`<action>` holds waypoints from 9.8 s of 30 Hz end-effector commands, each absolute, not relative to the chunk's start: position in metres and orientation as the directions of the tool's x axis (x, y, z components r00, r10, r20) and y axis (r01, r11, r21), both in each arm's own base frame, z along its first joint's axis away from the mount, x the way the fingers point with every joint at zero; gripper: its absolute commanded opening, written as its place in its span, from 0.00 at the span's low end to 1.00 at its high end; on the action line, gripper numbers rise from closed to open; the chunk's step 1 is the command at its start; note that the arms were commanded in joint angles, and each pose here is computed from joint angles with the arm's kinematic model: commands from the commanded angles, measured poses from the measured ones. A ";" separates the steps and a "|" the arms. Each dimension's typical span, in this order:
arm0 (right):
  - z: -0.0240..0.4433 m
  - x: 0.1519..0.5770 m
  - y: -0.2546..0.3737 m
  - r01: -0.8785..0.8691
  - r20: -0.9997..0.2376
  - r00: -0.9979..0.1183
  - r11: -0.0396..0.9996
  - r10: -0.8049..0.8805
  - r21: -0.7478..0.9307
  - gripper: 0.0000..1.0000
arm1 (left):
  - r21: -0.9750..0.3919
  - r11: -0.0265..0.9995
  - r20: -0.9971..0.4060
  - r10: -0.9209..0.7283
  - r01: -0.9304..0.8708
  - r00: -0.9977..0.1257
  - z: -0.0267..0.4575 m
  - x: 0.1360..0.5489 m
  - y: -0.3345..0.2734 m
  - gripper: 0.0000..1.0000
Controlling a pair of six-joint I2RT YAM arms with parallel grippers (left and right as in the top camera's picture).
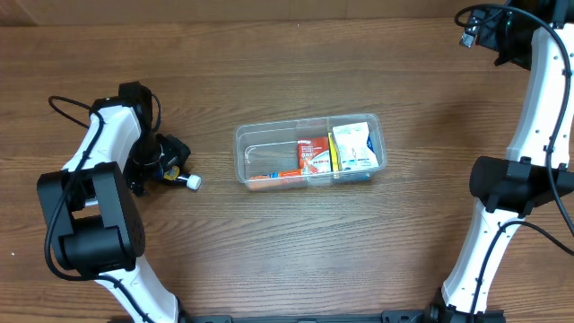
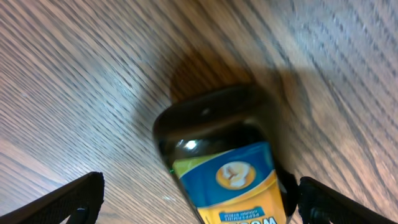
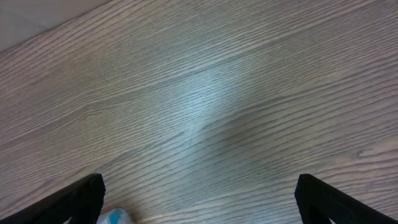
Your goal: Pack container
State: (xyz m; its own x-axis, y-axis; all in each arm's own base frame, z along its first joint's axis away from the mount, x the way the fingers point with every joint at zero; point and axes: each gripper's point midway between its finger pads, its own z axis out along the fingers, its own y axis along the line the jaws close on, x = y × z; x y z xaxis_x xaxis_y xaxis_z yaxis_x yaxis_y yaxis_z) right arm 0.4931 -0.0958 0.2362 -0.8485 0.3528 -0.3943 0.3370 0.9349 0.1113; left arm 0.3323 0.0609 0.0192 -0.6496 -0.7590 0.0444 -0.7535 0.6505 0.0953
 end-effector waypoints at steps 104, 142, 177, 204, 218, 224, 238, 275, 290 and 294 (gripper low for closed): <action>0.250 0.494 -0.095 0.335 -0.431 -0.831 0.935 0.352 0.119 1.00 | 0.194 0.428 -0.239 0.893 0.883 -0.380 0.135 0.386 -0.240 0.36; 0.250 0.494 -0.095 0.335 -0.431 -0.831 0.935 0.352 0.119 1.00 | 0.217 0.238 -0.162 0.965 0.947 -0.206 0.071 0.383 -0.221 0.68; 0.250 0.494 -0.095 0.335 -0.431 -0.831 0.935 0.352 0.119 1.00 | 0.308 0.805 -0.292 0.588 0.508 -0.754 0.299 0.337 -0.143 1.00; 0.250 0.494 -0.095 0.335 -0.431 -0.831 0.935 0.352 0.119 1.00 | 0.140 0.955 -0.952 0.203 0.262 -0.230 0.421 0.322 -0.059 1.00; 0.250 0.494 -0.095 0.335 -0.431 -0.831 0.935 0.352 0.119 1.00 | 0.170 0.940 -0.985 0.163 0.296 0.048 0.268 0.263 -0.061 1.00; 0.250 0.494 -0.095 0.335 -0.431 -0.831 0.935 0.352 0.119 1.00 | 0.191 0.938 -0.978 0.157 0.290 0.138 0.236 0.248 -0.059 1.00; 0.250 0.494 -0.095 0.335 -0.431 -0.831 0.935 0.352 0.119 1.00 | 0.161 0.950 -0.987 0.162 0.266 0.022 0.169 0.241 -0.044 1.00; 0.377 0.449 0.000 0.115 -0.662 -0.726 0.982 0.185 0.148 1.00 | 0.127 0.958 -0.991 0.135 0.256 -0.012 0.163 0.241 -0.041 1.00; 0.516 0.363 0.037 -0.132 -0.979 -0.116 0.974 0.167 0.182 1.00 | 0.127 0.958 -0.991 0.135 0.256 -0.012 0.163 0.241 -0.041 1.00; 0.451 0.315 0.037 -0.171 -0.985 0.010 0.971 0.174 0.169 1.00 | 0.127 0.958 -0.991 0.135 0.256 -0.012 0.163 0.241 -0.041 1.00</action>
State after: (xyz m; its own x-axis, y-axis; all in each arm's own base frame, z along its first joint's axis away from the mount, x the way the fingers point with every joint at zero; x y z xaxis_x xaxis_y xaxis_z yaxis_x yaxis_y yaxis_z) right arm 0.3448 0.0373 0.4981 -0.0073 0.1695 -0.9855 -0.1577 0.9730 0.1685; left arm 0.2416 -0.0404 0.1622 -0.0180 0.1488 -0.9887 0.2527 0.9574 0.1395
